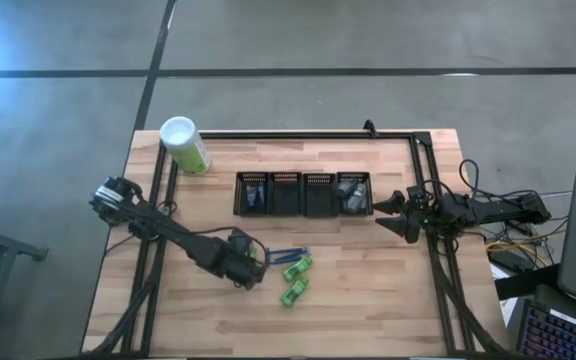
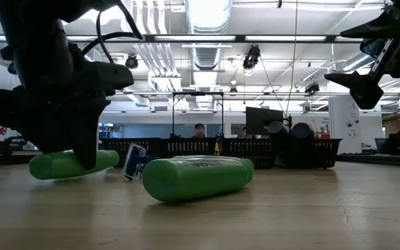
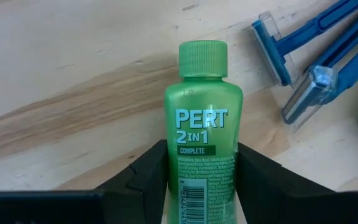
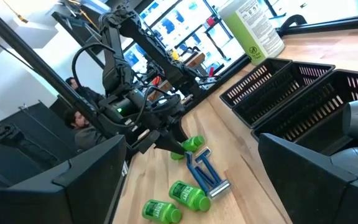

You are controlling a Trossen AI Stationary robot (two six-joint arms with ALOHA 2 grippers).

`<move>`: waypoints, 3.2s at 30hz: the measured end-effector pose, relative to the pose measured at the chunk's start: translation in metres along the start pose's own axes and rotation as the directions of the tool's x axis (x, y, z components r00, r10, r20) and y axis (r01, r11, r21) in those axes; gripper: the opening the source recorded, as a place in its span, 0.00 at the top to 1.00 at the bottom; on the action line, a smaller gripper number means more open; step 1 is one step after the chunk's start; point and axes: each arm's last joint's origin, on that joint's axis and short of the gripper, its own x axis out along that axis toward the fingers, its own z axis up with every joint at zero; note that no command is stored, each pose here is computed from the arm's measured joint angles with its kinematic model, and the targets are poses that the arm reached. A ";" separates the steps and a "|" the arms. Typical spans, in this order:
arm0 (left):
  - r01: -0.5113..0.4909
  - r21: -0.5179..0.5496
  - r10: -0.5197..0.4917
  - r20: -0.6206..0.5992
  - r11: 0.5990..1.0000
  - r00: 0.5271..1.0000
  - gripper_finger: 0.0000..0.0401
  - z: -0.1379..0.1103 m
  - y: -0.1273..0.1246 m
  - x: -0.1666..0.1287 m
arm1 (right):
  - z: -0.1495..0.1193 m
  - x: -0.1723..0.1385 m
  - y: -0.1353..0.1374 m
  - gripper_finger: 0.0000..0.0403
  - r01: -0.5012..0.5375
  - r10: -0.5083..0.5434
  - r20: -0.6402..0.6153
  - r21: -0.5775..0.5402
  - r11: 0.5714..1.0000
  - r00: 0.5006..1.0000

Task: Pick & Place Travel size toiletries
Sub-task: Put the green shampoo into the middle left black bin, then put the blue razor into the middle right black bin

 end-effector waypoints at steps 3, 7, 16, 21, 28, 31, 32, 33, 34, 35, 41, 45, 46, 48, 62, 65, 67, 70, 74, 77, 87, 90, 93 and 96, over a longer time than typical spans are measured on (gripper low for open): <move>0.017 0.008 -0.017 0.002 1.000 1.000 0.59 0.003 -0.005 -0.003 | 0.000 0.000 0.000 0.10 0.000 0.000 0.000 0.000 1.000 1.000; 0.054 0.025 -0.054 0.012 0.998 0.998 0.59 0.013 -0.017 -0.009 | -0.001 0.000 0.000 0.10 -0.019 0.016 -0.022 -0.116 0.993 1.000; 0.074 0.070 -0.078 0.053 0.995 0.996 0.59 0.054 -0.038 -0.025 | -0.002 0.001 0.000 0.10 -0.041 0.024 -0.045 -0.440 0.897 0.999; 0.088 0.081 -0.095 0.078 0.993 0.992 0.59 0.077 -0.049 -0.037 | -0.002 0.001 0.000 0.10 -0.040 0.023 -0.045 -0.425 0.904 0.999; 0.133 0.062 -0.140 0.131 0.989 0.981 0.59 0.113 -0.059 -0.050 | -0.002 0.001 0.000 0.10 -0.040 0.022 -0.045 -0.427 0.903 0.999; 0.131 0.066 -0.139 0.150 0.989 0.979 0.59 0.127 -0.058 -0.051 | -0.002 0.001 0.000 0.10 -0.040 0.023 -0.045 -0.427 0.903 0.999; 0.127 0.060 -0.135 0.155 0.990 0.979 0.59 0.130 -0.057 -0.051 | -0.002 0.001 0.000 0.10 -0.039 0.022 -0.045 -0.427 0.904 0.999; 0.124 0.052 -0.130 0.159 0.991 0.979 0.59 0.134 -0.056 -0.050 | -0.002 0.001 0.000 0.10 -0.039 0.022 -0.045 -0.427 0.904 0.999; 0.119 0.042 -0.124 0.164 0.992 0.979 0.59 0.137 -0.054 -0.049 | -0.002 0.001 0.000 0.10 -0.039 0.022 -0.045 -0.426 0.904 0.999; 0.114 0.032 -0.117 0.171 0.993 0.978 0.59 0.141 -0.053 -0.048 | -0.002 0.001 0.000 0.10 -0.039 0.022 -0.045 -0.426 0.904 0.999; 0.111 -0.043 -0.096 0.259 0.993 0.961 0.59 0.165 -0.046 -0.046 | -0.002 0.001 0.000 0.10 -0.039 0.022 -0.045 -0.426 0.904 0.999; 0.113 -0.096 -0.079 0.305 0.989 0.949 0.59 0.184 -0.040 -0.044 | -0.002 0.001 0.000 0.10 -0.039 0.022 -0.044 -0.426 0.904 0.999; 0.108 -0.109 -0.070 0.310 0.988 0.948 0.59 0.188 -0.038 -0.043 | -0.002 0.001 0.000 0.10 -0.038 0.022 -0.044 -0.426 0.904 0.999; 0.095 -0.128 -0.050 0.315 0.987 0.948 0.59 0.196 -0.034 -0.039 | -0.002 0.001 0.000 0.10 -0.038 0.022 -0.044 -0.426 0.904 0.999; 0.005 -0.146 0.035 0.270 0.989 0.962 0.59 0.212 -0.027 0.003 | -0.002 0.001 0.000 0.10 -0.038 0.021 -0.044 -0.426 0.904 0.999; 0.000 -0.147 0.040 0.268 0.989 0.963 0.59 0.213 -0.027 0.009 | -0.002 0.001 0.000 0.10 -0.038 0.021 -0.044 -0.426 0.904 0.999; -0.004 -0.142 0.042 0.268 0.990 0.962 0.59 0.214 -0.027 0.013 | -0.002 0.001 0.000 0.10 -0.038 0.021 -0.044 -0.426 0.904 0.999; -0.019 -0.135 0.056 0.275 0.991 0.960 0.58 0.214 -0.027 0.015 | -0.002 0.001 0.000 0.10 -0.038 0.021 -0.044 -0.426 0.904 0.999; -0.019 -0.138 0.058 0.284 0.990 0.957 0.55 0.214 -0.027 0.015 | -0.002 0.001 0.000 0.10 -0.038 0.021 -0.044 -0.426 0.904 0.999; -0.019 -0.140 0.058 0.284 0.990 0.957 0.50 0.214 -0.027 0.015 | -0.002 0.001 0.000 0.10 -0.038 0.021 -0.044 -0.426 0.904 0.999; 0.045 -0.108 -0.013 0.279 0.993 0.960 0.39 0.213 -0.036 -0.004 | -0.002 0.001 0.000 0.10 -0.038 0.021 -0.045 -0.426 0.904 0.999; 0.088 -0.013 -0.080 0.297 0.996 0.952 0.39 0.206 -0.045 -0.023 | -0.002 0.001 0.000 0.10 -0.038 0.021 -0.045 -0.426 0.904 0.999; 0.108 0.125 -0.142 0.301 0.986 0.943 0.39 0.195 -0.054 -0.041 | -0.002 0.001 0.000 0.10 -0.038 0.022 -0.041 -0.434 0.900 0.999; 0.123 0.196 -0.178 0.294 0.973 0.939 0.39 0.183 -0.058 -0.054 | -0.001 0.001 0.000 0.10 -0.023 0.013 -0.025 -0.453 0.891 1.000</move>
